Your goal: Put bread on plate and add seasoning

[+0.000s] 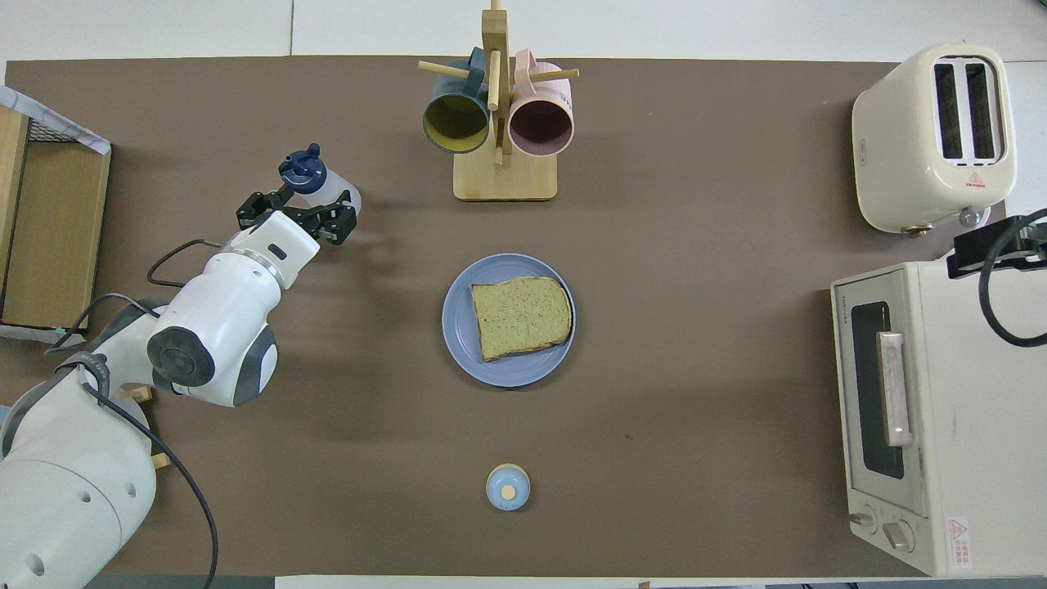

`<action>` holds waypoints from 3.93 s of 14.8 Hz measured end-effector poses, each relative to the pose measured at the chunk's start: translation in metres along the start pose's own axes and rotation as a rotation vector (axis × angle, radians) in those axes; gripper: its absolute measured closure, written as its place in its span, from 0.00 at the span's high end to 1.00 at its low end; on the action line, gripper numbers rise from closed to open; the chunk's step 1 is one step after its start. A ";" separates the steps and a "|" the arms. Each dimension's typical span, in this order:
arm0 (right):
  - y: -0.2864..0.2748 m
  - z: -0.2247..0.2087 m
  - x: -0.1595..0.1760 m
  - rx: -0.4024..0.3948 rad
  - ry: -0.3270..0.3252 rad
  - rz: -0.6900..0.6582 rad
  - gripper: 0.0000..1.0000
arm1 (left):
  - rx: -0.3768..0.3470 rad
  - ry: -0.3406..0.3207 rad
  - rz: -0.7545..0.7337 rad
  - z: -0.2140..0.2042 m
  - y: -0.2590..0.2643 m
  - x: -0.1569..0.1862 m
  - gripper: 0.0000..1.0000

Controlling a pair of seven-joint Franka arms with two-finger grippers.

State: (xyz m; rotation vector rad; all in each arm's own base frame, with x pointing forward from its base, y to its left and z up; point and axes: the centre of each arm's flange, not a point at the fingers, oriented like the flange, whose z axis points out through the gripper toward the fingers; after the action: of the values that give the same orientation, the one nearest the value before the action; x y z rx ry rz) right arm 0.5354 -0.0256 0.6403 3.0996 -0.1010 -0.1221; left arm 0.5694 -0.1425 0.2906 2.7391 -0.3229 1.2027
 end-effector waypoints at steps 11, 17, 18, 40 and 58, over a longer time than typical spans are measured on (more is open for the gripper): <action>0.000 0.000 0.000 0.000 0.000 0.000 1.00 | -0.002 0.002 -0.009 -0.042 0.000 -0.009 0.98; 0.000 0.000 0.000 0.000 0.000 0.000 1.00 | 0.002 0.005 -0.016 -0.058 -0.003 -0.012 1.00; 0.000 0.000 0.000 0.000 0.000 0.000 1.00 | 0.003 0.001 -0.016 -0.060 -0.003 -0.012 1.00; 0.000 0.000 0.000 0.000 0.000 0.000 1.00 | 0.133 -0.334 0.028 -0.082 -0.017 0.063 1.00; 0.000 0.000 0.000 0.000 0.000 0.000 1.00 | 0.084 -0.662 -0.015 -0.133 -0.070 0.157 1.00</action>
State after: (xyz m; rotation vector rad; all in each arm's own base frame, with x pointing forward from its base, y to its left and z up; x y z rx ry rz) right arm 0.5354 -0.0256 0.6402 3.0996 -0.1010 -0.1223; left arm 0.5958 -0.0698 0.4932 3.1274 -0.3139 0.2708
